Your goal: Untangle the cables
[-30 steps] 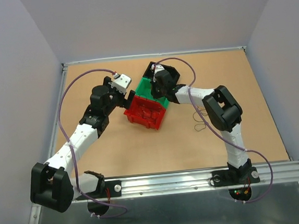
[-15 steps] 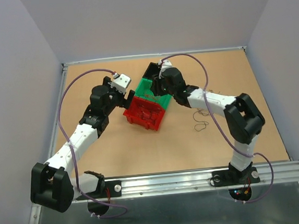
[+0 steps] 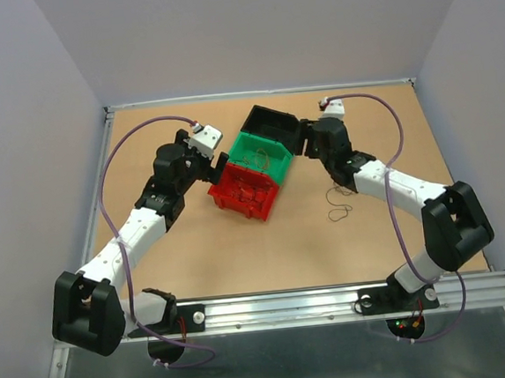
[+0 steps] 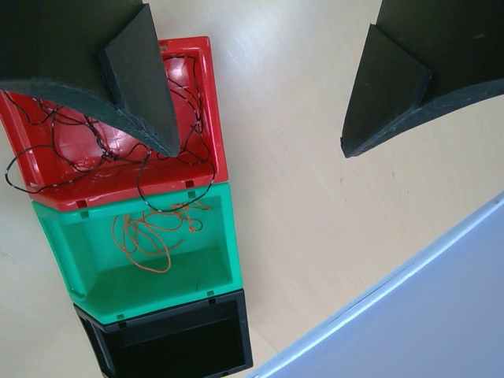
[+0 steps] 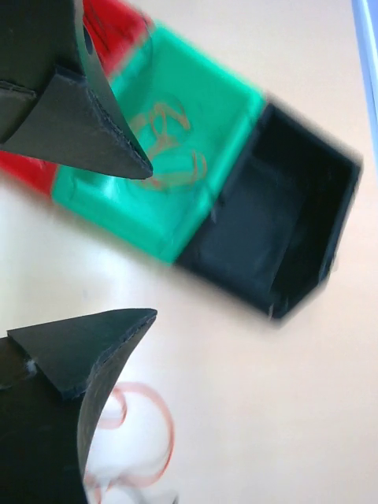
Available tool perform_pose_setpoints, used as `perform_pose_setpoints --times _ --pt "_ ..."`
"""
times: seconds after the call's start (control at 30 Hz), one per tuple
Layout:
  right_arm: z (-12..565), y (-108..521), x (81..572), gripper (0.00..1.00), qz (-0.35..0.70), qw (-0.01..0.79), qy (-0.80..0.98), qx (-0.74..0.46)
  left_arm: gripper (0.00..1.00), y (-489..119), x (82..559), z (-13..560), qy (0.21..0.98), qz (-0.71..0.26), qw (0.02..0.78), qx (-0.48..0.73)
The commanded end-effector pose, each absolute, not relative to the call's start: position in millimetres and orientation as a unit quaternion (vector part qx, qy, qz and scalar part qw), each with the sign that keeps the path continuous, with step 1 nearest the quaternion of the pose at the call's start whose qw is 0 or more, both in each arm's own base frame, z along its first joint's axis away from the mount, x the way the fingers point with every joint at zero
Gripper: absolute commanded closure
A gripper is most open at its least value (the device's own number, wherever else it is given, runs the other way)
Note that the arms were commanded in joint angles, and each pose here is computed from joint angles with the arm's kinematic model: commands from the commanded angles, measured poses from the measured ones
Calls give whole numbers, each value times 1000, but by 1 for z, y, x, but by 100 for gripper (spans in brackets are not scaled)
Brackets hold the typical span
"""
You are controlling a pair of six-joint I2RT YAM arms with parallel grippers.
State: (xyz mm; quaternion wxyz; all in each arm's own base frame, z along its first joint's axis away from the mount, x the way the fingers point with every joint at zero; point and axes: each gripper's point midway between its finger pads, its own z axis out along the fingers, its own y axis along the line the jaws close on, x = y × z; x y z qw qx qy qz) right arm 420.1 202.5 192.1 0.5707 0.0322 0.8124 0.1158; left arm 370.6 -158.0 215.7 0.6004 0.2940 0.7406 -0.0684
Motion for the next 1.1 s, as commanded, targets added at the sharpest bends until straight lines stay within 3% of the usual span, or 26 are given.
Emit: perform_pose_setpoints --times 0.0,0.27,0.77,1.07 --pt "126 113 433 27 17 497 857 132 4 -161 377 240 718 -74 629 290" --pt "63 86 442 28 -9 416 901 125 4 -162 379 236 721 -72 624 293" --pt "51 81 441 32 -33 400 910 104 5 -162 379 237 720 -73 625 293" --pt "41 86 426 66 -21 364 926 98 5 -162 379 237 721 -72 624 293"
